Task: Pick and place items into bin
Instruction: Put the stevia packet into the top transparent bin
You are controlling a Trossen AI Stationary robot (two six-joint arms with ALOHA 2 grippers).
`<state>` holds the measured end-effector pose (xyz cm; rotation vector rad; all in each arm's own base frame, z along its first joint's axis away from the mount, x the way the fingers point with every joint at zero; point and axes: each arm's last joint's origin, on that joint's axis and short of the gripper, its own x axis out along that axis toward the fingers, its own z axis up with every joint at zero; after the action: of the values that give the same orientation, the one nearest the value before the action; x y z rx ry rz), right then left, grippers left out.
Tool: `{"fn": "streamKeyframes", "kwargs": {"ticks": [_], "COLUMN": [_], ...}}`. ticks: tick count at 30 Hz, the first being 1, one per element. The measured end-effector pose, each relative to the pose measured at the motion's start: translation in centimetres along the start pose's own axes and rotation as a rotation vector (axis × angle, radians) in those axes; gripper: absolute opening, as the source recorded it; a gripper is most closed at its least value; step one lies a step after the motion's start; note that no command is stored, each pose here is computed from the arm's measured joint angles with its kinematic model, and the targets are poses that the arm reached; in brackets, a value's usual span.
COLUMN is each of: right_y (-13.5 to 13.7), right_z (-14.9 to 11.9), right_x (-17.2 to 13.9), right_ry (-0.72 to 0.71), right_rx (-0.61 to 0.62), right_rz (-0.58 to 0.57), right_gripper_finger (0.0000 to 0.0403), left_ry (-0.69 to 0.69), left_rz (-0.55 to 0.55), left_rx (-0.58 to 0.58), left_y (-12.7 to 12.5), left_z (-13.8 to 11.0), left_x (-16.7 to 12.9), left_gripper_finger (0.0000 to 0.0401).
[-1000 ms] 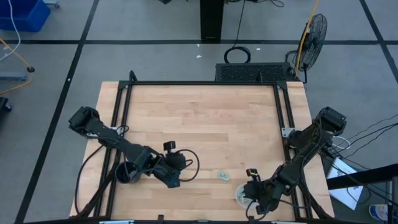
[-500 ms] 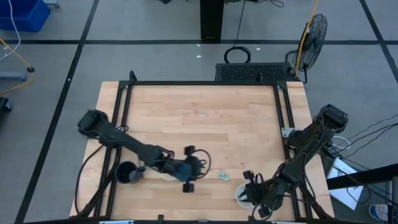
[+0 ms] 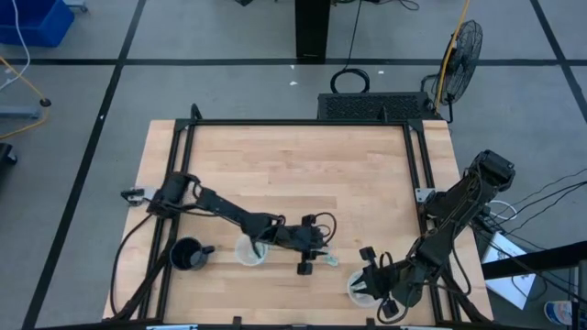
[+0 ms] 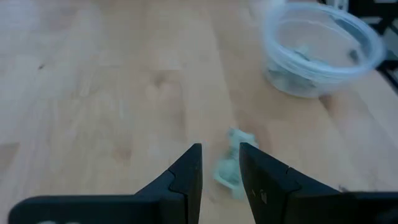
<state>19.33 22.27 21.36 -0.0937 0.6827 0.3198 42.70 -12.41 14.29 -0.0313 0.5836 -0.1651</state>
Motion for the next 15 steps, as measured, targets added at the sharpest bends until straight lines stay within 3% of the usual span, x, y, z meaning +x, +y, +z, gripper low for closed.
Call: {"fn": "streamKeyframes", "kwargs": {"ticks": [15], "right_y": [-0.1], "right_z": [-0.1], "right_x": [0.0], "right_ry": [0.013], "right_rx": [-0.045], "right_rz": [-0.005], "right_gripper_finger": [0.007], "left_ry": [-0.002], "left_rz": [-0.051], "left_rx": [-0.006], "left_y": [0.4], "left_z": [-1.0], "left_x": [1.3], "left_gripper_finger": [0.0114]}}
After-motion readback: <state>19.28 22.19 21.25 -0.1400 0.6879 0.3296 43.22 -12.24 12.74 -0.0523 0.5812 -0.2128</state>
